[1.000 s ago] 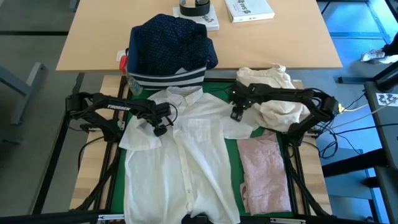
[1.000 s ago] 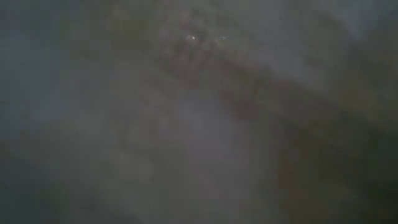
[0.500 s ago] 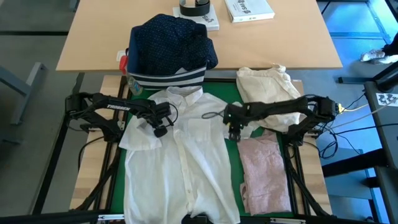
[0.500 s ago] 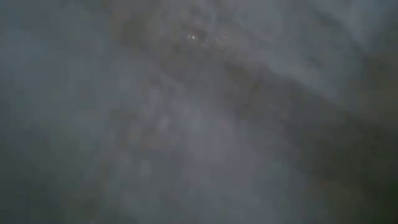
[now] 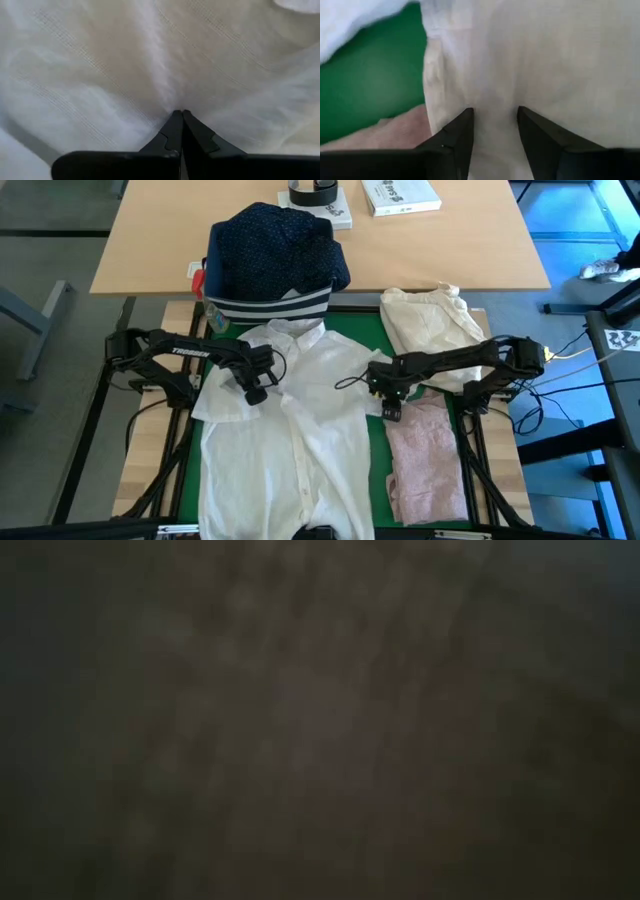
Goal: Fold laundry
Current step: Fold the white polo shirt
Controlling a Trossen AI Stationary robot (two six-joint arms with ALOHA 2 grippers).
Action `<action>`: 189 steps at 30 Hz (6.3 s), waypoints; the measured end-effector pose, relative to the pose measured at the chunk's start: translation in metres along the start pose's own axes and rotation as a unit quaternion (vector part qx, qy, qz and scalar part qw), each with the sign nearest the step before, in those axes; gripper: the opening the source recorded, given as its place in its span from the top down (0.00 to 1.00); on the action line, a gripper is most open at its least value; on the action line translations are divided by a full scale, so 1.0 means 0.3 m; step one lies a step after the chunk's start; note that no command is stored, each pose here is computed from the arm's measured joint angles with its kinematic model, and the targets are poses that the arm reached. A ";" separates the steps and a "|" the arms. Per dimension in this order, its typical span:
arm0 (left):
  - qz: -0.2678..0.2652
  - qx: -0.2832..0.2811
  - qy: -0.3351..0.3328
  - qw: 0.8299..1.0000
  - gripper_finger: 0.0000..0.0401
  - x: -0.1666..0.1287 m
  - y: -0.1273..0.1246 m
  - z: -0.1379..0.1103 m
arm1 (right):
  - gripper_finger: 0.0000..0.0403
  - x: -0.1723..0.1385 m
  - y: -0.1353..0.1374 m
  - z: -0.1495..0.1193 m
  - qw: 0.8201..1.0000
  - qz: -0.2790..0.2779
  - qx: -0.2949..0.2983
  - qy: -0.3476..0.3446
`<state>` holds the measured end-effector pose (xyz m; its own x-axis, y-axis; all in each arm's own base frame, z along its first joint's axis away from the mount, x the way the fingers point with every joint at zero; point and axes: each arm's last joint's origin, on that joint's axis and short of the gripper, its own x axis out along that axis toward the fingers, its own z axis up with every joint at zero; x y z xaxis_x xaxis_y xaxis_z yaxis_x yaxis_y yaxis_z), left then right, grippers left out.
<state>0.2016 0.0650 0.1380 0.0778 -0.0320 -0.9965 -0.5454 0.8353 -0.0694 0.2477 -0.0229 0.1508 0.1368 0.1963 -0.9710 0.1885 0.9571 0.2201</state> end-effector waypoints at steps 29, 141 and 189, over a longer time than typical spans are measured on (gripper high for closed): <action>0.113 -0.125 -0.181 0.969 1.00 -0.030 0.128 -0.045 | 0.61 0.058 -0.245 0.297 0.932 -0.124 0.203 -0.273; 0.035 0.441 -0.179 0.879 1.00 -0.475 -0.274 0.323 | 0.54 -0.263 0.118 0.442 0.906 -0.023 0.038 -0.422; -0.040 0.276 -0.158 0.947 0.63 -0.524 -0.253 0.188 | 0.99 -0.109 0.086 0.503 0.916 0.012 0.076 -0.393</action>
<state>0.2779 0.0377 0.3026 0.3949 -0.0144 -0.9186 -0.0146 0.9997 -0.0220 0.3948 -0.0366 0.2025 0.7901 -0.0541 -0.6106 0.3010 0.9020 0.3095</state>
